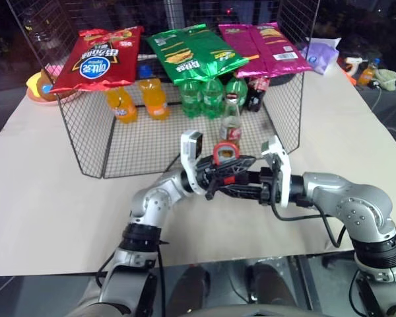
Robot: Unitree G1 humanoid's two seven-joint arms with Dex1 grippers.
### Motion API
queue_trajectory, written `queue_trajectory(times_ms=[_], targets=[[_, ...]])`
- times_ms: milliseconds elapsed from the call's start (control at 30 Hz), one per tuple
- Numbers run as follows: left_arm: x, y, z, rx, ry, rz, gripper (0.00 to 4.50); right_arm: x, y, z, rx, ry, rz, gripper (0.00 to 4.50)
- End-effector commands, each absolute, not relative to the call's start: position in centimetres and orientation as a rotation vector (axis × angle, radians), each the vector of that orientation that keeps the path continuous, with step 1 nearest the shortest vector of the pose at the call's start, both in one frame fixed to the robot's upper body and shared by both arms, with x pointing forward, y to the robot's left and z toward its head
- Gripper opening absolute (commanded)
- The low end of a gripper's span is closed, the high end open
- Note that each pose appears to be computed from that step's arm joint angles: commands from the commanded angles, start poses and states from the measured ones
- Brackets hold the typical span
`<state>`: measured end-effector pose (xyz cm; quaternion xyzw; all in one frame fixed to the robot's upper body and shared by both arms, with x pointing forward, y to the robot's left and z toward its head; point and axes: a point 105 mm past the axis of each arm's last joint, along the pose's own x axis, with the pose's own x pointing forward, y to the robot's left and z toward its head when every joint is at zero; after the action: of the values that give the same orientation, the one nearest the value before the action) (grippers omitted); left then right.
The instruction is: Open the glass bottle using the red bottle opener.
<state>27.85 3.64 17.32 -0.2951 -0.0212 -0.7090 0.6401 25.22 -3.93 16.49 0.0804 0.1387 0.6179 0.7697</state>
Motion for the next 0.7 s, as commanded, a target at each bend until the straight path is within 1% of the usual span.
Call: queue_trajectory(times_ms=[33,167,233,333,367,633,667,700], targets=[[27.56,3.51,17.88,-0.681,-0.078,-1.632,0.00,24.81,-4.01,17.16,0.176,0.271,1.364,1.49],[27.49,3.47,17.76,-0.685,-0.074,-1.633,0.00,25.04,-4.20,17.25,0.174,0.264,1.355,1.49],[27.46,3.44,17.73,-0.688,-0.074,-1.633,0.00,24.85,-4.24,17.30,0.180,0.269,1.369,2.51],[27.45,3.39,17.74,-0.692,-0.076,-1.632,0.00,25.12,-4.32,17.21,0.175,0.265,1.347,3.92],[27.46,3.39,17.75,-0.693,-0.077,-1.632,0.00,25.16,-4.32,17.17,0.180,0.268,1.344,4.33],[27.49,3.54,17.72,-0.698,-0.077,-1.629,0.00,25.38,-4.76,17.09,0.200,0.282,1.343,4.33],[27.46,3.57,17.70,-0.699,-0.075,-1.630,0.00,25.45,-4.89,17.09,0.205,0.281,1.341,4.11],[27.44,3.59,17.69,-0.700,-0.074,-1.630,0.00,25.49,-4.98,17.08,0.207,0.282,1.340,3.78]])
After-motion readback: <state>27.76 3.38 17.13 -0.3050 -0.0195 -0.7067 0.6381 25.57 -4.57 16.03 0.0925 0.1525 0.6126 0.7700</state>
